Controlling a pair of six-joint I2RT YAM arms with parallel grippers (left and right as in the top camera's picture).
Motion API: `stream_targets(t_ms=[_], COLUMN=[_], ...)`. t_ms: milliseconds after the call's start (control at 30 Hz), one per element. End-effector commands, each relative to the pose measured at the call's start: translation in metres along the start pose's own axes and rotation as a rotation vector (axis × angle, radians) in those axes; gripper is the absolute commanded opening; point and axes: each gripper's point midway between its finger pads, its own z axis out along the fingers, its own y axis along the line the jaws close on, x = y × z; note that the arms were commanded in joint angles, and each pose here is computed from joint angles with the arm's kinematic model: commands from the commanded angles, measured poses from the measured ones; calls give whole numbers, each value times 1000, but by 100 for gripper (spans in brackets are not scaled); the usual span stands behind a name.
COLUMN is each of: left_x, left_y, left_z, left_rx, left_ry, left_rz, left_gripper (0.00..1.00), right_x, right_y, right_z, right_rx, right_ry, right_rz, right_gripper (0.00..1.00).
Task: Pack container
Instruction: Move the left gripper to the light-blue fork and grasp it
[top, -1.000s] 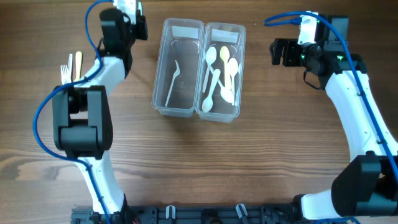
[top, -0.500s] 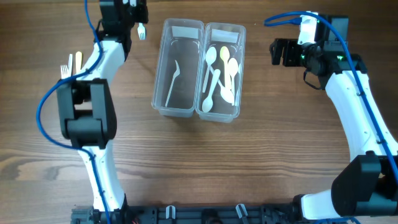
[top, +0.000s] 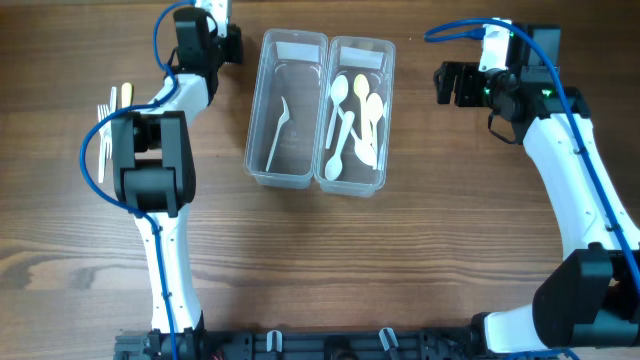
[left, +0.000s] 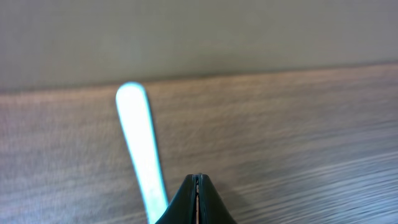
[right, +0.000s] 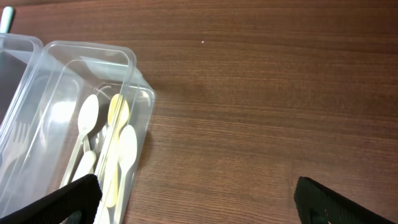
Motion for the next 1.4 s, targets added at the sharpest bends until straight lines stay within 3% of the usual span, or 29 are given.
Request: stream_targets(t_ms=[0, 300, 767, 1067, 1267, 1367], left_x=[19, 33, 82, 73, 71, 53], left_y=[14, 16, 27, 24, 9, 2], left_z=[11, 16, -2, -55, -116, -146], left_rx=[-17, -15, -93, -151, -163, -188], left_ry=[17, 35, 288, 463, 640, 656], left_rz=[11, 5, -46, -76, -163, -239], left_gripper=[4, 4, 4, 4, 4, 4], right_x=[-5, -5, -5, -5, -5, -5], right_y=[-1, -1, -1, -1, -1, -1], right_z=[-4, -4, -4, -4, -4, -4], right_rx=[9, 9, 9, 9, 9, 9], right_ry=[-17, -17, -17, -17, -17, -17], right_rz=[-14, -14, -14, -14, -14, -14], right_gripper=[100, 100, 100, 100, 100, 100])
